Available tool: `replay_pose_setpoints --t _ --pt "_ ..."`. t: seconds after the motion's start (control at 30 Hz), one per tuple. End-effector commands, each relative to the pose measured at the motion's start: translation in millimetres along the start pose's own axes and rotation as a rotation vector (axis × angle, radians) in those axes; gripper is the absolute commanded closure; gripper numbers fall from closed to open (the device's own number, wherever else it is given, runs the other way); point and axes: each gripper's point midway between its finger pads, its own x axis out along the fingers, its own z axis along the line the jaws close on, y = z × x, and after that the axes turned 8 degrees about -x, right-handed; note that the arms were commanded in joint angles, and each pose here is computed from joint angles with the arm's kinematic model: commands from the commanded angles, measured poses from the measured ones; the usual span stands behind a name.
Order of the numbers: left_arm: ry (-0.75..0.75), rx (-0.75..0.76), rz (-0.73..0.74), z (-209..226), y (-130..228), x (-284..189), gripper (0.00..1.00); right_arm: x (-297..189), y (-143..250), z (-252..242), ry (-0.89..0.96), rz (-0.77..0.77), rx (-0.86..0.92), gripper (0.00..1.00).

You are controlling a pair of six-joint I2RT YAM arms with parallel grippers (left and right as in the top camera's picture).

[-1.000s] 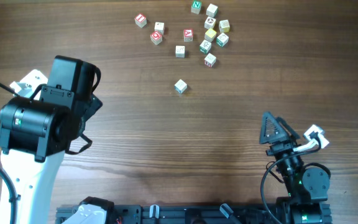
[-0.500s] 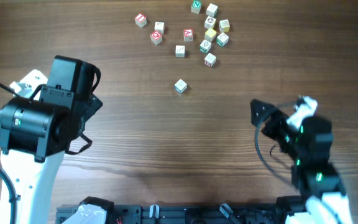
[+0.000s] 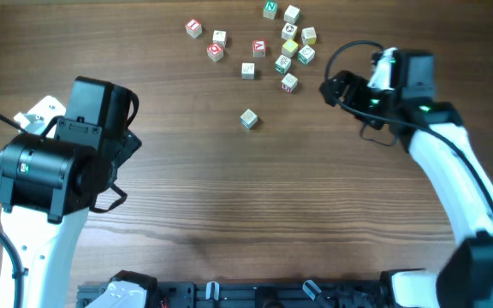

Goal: Form a circle
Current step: 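Reach the right gripper to the cluster and grasp a blue-topped block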

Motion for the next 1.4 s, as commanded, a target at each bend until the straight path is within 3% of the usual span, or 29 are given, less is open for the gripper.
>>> replay_pose_setpoints --t 0.0,0.3,0.43,0.63,0.87,1.13,1.27,1.37 --pt "0.001 -0.009 -0.007 2.1 -2.3 -1.1 0.00 35.0 -7.6 12.9 0.110 -0.004 -0.040 0.01" --pt "0.001 -0.009 -0.007 2.2 -2.4 -1.2 0.00 140.5 -12.5 14.8 0.428 -0.011 -0.076 0.00" --pt "0.001 -0.009 -0.007 2.2 -2.4 -1.2 0.00 172.9 -12.5 7.6 0.464 -0.060 -0.003 0.12" --pt "0.001 -0.009 -0.007 2.2 -2.4 -1.2 0.00 179.1 -28.8 17.2 0.418 -0.136 0.014 0.21" --pt "0.001 -0.009 -0.007 2.1 -2.3 -1.1 0.00 180.0 -27.6 17.5 0.417 -0.127 -0.010 0.41" --pt "0.001 -0.009 -0.007 2.2 -2.4 -1.2 0.00 185.5 -16.0 7.3 0.450 -0.070 -0.092 0.43" --pt "0.001 -0.009 -0.007 2.1 -2.3 -1.1 0.00 186.7 -16.4 7.4 0.448 -0.073 -0.092 0.60" --pt "0.001 -0.009 -0.007 2.2 -2.4 -1.2 0.00 186.5 -15.7 6.9 0.450 -0.070 -0.093 0.65"
